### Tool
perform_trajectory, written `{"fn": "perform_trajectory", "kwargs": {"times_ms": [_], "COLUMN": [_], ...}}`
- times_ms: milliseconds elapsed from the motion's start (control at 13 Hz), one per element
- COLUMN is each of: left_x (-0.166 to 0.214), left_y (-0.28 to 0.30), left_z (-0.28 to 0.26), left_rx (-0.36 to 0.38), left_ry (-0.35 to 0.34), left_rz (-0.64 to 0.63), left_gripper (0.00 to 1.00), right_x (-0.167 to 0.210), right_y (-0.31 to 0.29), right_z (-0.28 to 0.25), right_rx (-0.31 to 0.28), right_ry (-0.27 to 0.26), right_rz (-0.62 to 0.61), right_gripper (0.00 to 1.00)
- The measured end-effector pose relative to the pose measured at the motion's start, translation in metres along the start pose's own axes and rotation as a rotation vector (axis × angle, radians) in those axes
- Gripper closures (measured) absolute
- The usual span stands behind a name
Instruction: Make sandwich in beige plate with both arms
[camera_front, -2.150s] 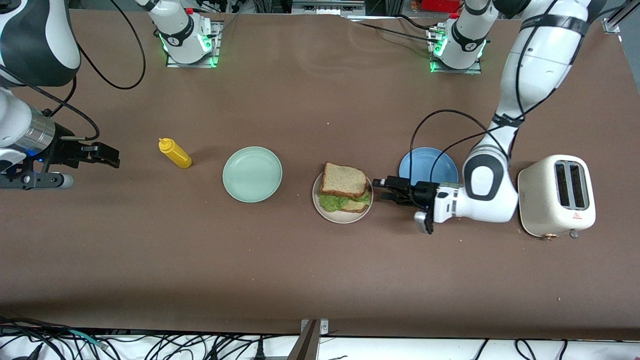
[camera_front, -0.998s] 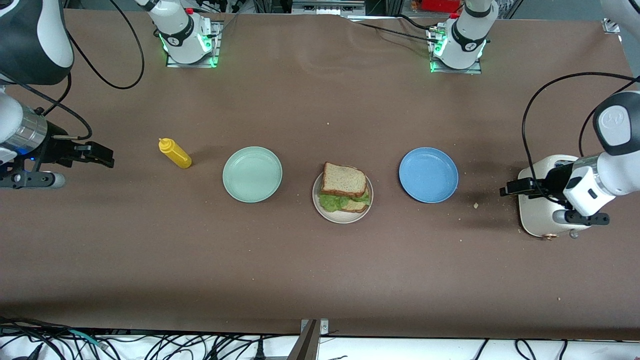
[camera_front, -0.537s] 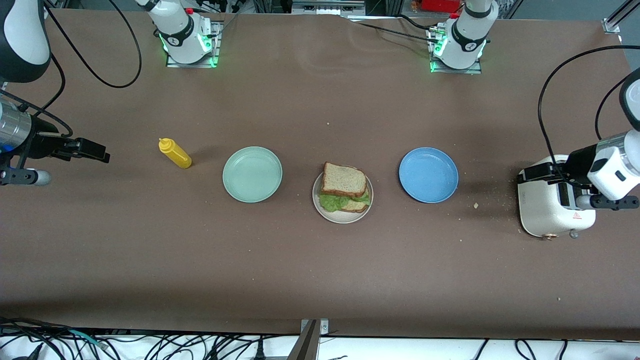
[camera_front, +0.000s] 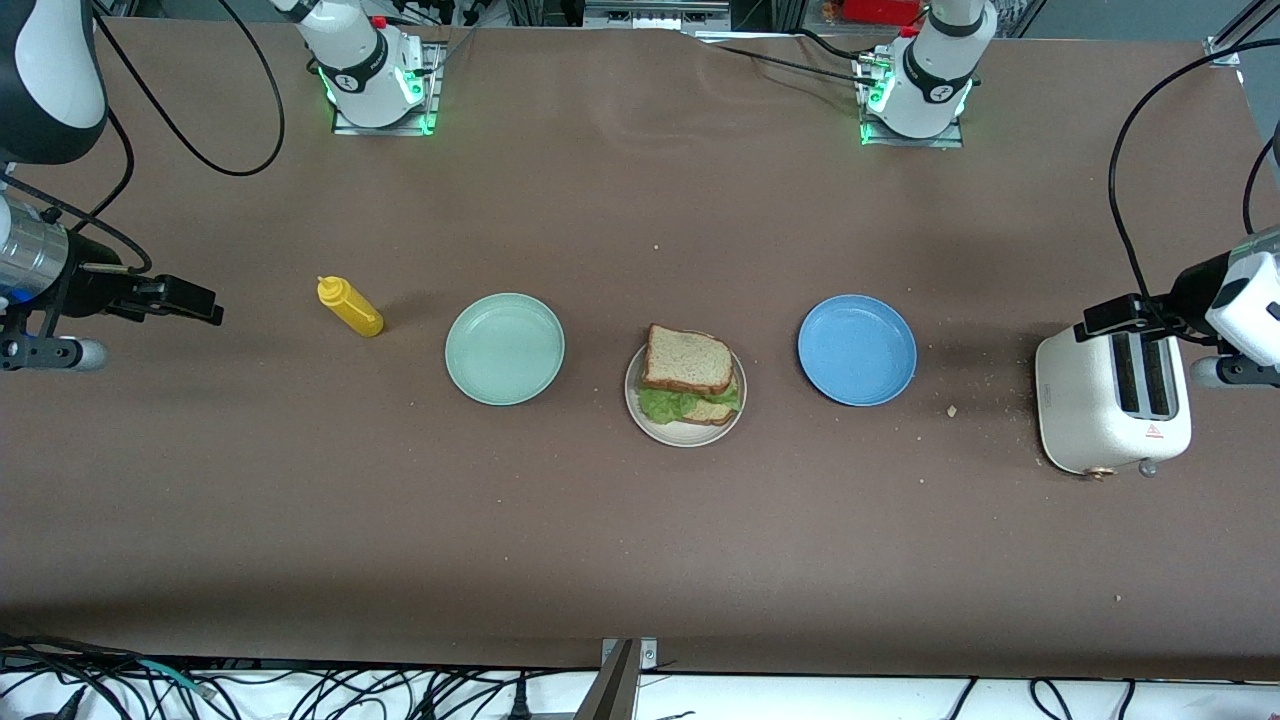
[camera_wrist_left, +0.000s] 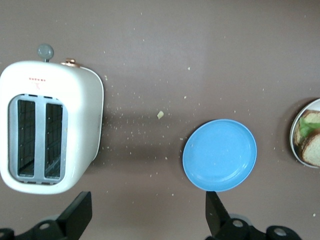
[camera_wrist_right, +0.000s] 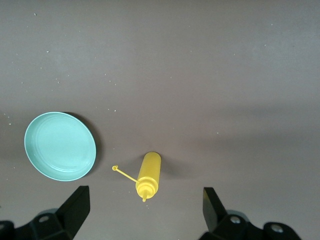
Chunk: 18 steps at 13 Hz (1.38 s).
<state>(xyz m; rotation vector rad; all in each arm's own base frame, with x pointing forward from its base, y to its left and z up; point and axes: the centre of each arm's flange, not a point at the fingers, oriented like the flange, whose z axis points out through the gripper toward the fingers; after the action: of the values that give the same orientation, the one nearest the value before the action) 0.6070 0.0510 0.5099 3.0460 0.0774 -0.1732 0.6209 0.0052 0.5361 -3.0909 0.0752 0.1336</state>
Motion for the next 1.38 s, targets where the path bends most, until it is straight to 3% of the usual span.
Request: {"fn": "perform_trajectory", "kwargs": {"times_ms": [307, 537, 691, 921, 1382], "left_x": [-0.019, -0.027, -0.03, -0.039, -0.076], "left_y": [0.034, 0.045, 0.056, 0.088, 0.074], "left_z": [-0.028, -0.047, -0.056, -0.071, -0.114], "left_rx": [0.048, 0.053, 0.078, 0.174, 0.17], "left_ry": [-0.067, -0.081, -0.077, -0.049, -0.022], "left_rz": [0.046, 0.04, 0.019, 0.042, -0.007], "left_gripper": [0.0, 0.0, 0.0, 0.0, 0.0], "right_x": [0.0, 0.0, 0.0, 0.0, 0.0], "right_y": [0.001, 0.001, 0.001, 0.001, 0.001], "right_z": [0.0, 0.0, 0.0, 0.0, 0.0], "right_rx": [0.0, 0.0, 0.0, 0.0, 0.0], "right_ry": [-0.001, -0.002, -0.002, -0.002, -0.002], "right_rz": [0.001, 0.001, 0.002, 0.002, 0.002], "right_gripper": [0.0, 0.0, 0.0, 0.0, 0.0]}}
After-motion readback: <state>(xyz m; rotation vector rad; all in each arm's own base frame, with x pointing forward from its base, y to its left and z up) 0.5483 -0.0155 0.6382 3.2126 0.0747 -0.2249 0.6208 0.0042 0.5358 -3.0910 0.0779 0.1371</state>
